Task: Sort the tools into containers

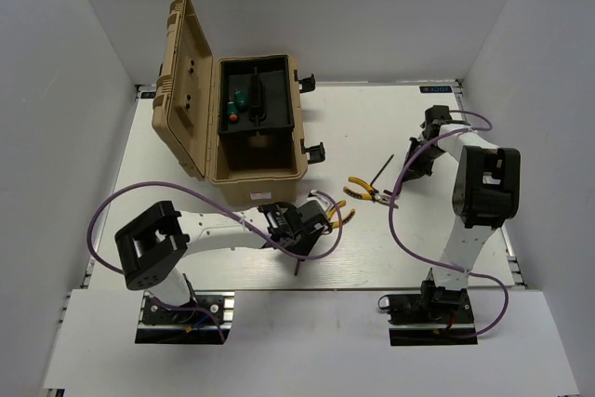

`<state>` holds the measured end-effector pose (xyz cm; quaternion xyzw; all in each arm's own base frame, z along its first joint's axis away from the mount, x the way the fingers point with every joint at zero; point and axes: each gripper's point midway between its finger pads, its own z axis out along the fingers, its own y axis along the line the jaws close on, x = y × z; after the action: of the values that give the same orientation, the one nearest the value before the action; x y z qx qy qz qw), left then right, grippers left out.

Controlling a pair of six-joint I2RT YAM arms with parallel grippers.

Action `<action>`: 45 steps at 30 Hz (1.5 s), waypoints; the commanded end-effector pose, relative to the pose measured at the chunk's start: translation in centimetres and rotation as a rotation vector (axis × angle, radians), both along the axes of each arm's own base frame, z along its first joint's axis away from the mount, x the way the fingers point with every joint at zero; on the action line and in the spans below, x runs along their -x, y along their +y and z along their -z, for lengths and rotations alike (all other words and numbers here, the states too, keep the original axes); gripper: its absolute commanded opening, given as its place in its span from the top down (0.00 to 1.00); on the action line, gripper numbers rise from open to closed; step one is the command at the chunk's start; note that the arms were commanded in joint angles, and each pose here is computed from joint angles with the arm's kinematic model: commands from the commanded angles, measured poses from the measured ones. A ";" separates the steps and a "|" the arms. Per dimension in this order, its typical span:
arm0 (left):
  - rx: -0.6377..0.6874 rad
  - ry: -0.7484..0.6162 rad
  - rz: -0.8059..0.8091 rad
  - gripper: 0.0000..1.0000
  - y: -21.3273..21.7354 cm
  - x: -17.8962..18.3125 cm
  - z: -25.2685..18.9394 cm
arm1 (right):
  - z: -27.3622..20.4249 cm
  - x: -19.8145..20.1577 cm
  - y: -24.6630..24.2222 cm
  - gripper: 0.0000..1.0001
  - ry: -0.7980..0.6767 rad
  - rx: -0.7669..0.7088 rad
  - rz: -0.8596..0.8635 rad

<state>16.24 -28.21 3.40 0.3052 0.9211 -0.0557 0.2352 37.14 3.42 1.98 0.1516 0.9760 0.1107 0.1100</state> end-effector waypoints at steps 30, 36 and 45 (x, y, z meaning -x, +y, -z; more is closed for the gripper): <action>-0.056 0.076 -0.126 0.73 -0.7 2.1 4.1 | -27.6 -5.7 23.6 1.00 -0.756 -0.417 -0.898; -0.068 0.075 -0.139 0.73 -1.2 2.1 3.8 | -29.5 -8.4 29.8 1.00 -0.930 -0.473 -0.967; -0.059 0.083 -0.152 0.69 -2.2 2.6 3.6 | -31.2 -12.6 36.1 1.00 -1.034 -0.599 -0.755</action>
<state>15.58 -31.65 1.70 0.2301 0.9444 -0.0495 0.2297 48.37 37.67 24.66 -0.2688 0.7789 0.4255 0.3741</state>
